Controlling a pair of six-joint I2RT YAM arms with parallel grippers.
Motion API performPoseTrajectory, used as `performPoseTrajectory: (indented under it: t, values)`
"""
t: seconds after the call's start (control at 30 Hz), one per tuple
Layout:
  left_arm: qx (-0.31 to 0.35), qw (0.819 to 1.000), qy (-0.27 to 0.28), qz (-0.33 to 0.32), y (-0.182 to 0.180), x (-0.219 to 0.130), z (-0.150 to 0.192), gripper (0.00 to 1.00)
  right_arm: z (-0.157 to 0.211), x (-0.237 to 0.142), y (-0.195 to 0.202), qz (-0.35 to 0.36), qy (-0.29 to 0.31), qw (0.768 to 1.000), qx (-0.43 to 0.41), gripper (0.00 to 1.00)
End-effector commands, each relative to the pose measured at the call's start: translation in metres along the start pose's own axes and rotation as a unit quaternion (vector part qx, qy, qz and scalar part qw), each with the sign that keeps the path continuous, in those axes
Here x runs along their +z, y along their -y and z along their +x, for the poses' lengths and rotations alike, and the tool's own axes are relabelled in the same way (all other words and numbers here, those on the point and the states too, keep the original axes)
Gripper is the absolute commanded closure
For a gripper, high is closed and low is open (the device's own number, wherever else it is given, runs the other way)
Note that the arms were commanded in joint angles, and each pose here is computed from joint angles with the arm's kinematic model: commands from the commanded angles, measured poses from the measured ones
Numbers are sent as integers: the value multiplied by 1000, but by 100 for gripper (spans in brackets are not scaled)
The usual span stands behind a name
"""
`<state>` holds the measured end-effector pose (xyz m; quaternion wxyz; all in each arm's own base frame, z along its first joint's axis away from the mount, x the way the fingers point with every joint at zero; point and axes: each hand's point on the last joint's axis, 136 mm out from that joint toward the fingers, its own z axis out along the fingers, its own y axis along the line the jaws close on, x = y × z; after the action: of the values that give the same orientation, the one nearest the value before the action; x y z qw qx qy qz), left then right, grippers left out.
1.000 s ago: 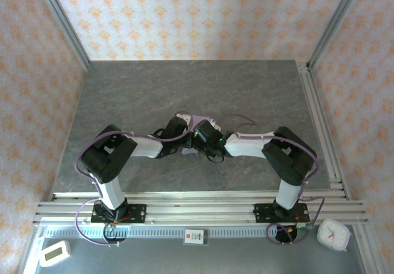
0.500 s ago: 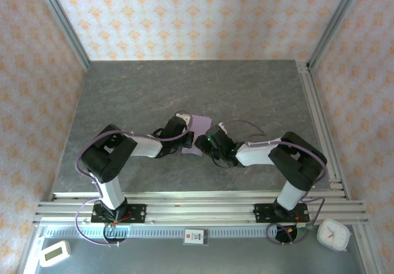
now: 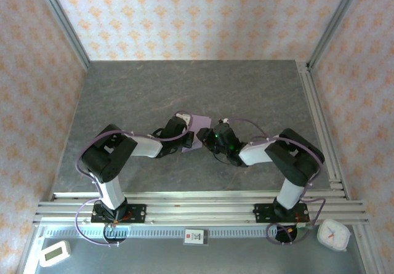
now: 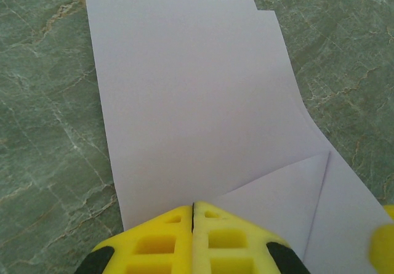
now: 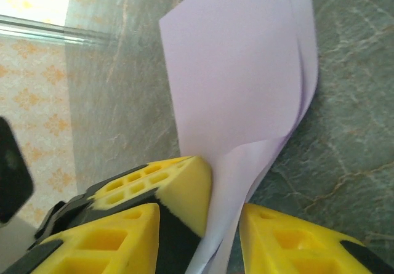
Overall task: Fold a paper plane with a square sheet of paper (pick it up from the middle)
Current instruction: Turn over the paper at the center of the table.
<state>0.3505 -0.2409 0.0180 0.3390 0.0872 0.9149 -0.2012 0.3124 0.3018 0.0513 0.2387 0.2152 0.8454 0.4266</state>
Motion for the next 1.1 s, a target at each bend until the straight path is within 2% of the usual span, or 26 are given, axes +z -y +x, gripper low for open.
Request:
performPoseTrajectory:
  t: [0.0,0.23,0.4,0.57,0.73,0.77,0.93,1.07]
  values:
    - [-5,996,-89,-20,-13,4,55,100,-3,5,-1,-8,-1,1000,18,62]
    - [-6,996,-83,-16,-11,1,52,100,1,-3,20,11,1,999,39,62]
    - [-12,997,-72,0,-6,-2,49,100,-5,8,21,11,2,999,40,63]
    - [-21,998,-60,20,3,-8,40,100,-15,19,13,-6,6,999,33,76]
    - [-29,998,-44,31,11,-18,25,100,-22,23,7,-17,0,999,27,98]
    - [-31,998,-39,34,13,-20,21,100,-23,22,6,-20,0,999,25,100]
    - [-62,997,2,43,23,-39,-14,100,-44,-7,-9,-25,28,999,10,100]
    - [-126,990,56,28,7,-61,-48,100,-80,-47,-20,79,91,989,-88,100]
